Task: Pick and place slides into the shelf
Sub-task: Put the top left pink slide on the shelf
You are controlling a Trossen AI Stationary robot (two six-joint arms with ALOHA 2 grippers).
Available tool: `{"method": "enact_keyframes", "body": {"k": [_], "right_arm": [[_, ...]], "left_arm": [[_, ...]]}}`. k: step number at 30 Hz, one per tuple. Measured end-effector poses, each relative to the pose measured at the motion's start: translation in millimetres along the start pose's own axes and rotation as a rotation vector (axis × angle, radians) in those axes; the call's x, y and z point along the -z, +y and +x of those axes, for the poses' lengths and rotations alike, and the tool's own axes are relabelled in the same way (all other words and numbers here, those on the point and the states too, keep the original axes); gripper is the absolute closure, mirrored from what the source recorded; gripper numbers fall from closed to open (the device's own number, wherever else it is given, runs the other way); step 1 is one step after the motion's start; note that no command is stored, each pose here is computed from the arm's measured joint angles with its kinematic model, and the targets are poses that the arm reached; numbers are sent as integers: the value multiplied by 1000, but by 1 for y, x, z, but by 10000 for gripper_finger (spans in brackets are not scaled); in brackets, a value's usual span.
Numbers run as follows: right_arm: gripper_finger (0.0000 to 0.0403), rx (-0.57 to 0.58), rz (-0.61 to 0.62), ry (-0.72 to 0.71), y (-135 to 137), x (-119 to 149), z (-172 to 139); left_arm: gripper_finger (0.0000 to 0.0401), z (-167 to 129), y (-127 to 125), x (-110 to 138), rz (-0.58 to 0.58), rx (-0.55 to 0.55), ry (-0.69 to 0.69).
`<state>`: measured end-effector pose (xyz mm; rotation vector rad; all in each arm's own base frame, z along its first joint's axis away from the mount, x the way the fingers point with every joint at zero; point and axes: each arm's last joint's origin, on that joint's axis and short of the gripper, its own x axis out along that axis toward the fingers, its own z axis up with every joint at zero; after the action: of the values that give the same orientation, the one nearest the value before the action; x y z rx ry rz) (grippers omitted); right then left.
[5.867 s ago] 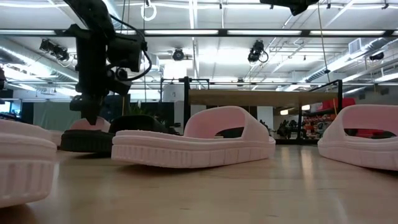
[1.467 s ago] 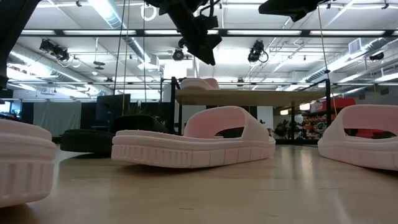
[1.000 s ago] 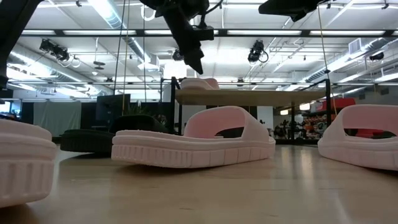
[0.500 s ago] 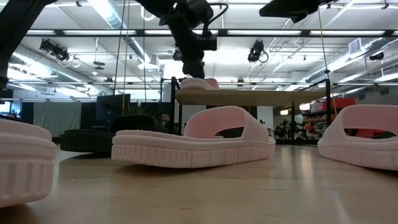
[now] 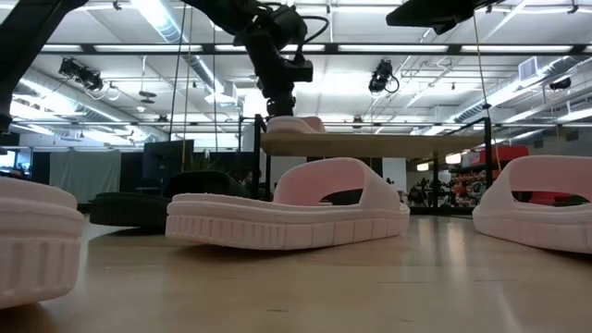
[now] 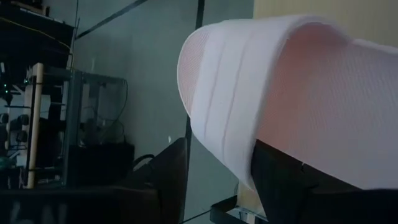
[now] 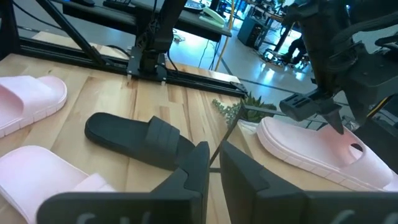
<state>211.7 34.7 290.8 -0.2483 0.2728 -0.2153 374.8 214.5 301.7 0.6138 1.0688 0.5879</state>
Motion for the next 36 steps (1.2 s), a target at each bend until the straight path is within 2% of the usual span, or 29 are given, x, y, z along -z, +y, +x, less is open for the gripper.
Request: {"method": "enact_keyframes", "body": {"k": [4, 8, 14, 19, 26, 30, 36], "right_arm": [[357, 0, 0, 0, 0, 0, 0], [357, 0, 0, 0, 0, 0, 0], [357, 0, 0, 0, 0, 0, 0], [357, 0, -2, 3, 0, 0, 0], [357, -1, -2, 5, 0, 0, 0], [357, -1, -4, 7, 0, 1, 0], [357, -2, -6, 10, 0, 1, 0]], "left_arm": [[225, 3, 5, 4, -25, 6, 3], [226, 5, 6, 5, -77, 65, -42], [246, 5, 5, 5, -96, 71, -47], [286, 5, 6, 6, -159, 74, -43], [385, 6, 6, 6, -282, 76, -34], [383, 3, 1, 2, -410, 78, -33], [391, -13, -18, -14, -427, -56, 16]]}}
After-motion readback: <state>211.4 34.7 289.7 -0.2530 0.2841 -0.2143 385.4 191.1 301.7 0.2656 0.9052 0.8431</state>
